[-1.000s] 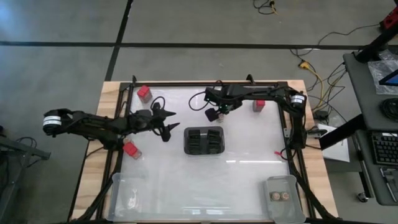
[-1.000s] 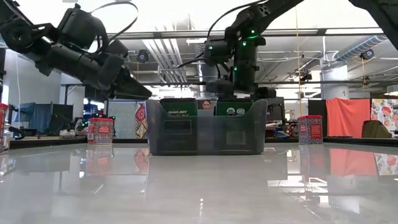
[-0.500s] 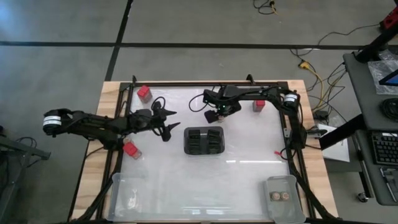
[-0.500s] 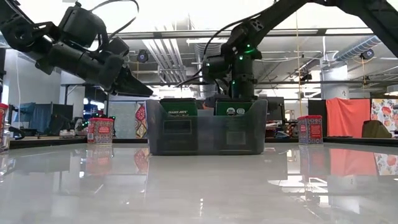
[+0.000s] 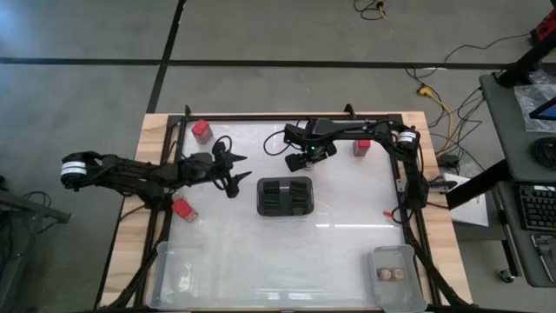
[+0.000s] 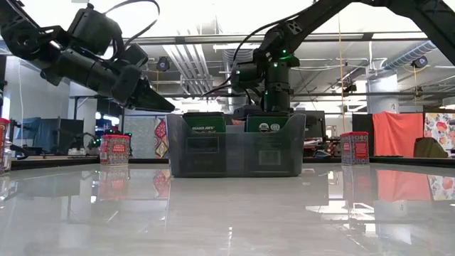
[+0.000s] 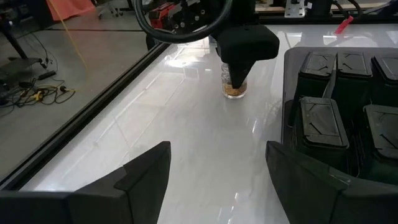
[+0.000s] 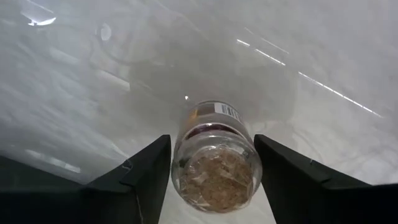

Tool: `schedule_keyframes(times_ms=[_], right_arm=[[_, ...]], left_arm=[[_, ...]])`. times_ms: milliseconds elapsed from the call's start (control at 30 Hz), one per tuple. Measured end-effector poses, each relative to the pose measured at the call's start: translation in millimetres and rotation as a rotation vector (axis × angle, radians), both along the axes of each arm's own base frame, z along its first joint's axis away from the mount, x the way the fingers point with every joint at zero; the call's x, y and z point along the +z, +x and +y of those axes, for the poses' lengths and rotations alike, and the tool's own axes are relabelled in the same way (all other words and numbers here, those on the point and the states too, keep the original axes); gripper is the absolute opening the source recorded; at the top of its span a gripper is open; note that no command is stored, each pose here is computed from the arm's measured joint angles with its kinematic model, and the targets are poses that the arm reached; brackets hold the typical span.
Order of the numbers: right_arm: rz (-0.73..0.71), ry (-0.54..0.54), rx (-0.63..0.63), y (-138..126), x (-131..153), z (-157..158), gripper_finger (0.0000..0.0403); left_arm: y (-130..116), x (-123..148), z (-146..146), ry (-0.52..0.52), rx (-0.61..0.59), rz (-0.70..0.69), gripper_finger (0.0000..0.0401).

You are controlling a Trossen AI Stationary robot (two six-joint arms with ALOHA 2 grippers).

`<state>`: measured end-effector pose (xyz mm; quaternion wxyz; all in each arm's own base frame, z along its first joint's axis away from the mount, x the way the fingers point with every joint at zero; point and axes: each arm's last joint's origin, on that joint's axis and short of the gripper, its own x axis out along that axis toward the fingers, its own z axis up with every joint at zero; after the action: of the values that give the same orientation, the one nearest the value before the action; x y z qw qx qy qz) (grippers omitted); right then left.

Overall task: Sort spices by type
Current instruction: Put the brown seasoning bottle into the gray bin

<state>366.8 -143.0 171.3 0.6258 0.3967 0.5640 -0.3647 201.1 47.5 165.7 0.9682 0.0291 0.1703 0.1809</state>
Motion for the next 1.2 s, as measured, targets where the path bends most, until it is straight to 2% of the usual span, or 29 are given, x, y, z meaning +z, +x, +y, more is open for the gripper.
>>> schedule_keyframes(times_ms=[400,900,1200], right_arm=[[-0.001,0.008,0.013,2.8,13.4,-0.8,0.0253],[0.024,0.021,-0.017,0.3,12.8,0.5,0.0185],[0.023,0.019,0.001,0.0,14.4,0.6,0.018]], left_arm=[[0.0,-0.3,0.0,0.0,0.0,0.002,0.0247],[-0.4,-1.4,-0.1,-0.002,0.0,0.011,0.0247],[-0.6,-1.7,-0.1,-0.005,0.001,0.011,0.0247]])
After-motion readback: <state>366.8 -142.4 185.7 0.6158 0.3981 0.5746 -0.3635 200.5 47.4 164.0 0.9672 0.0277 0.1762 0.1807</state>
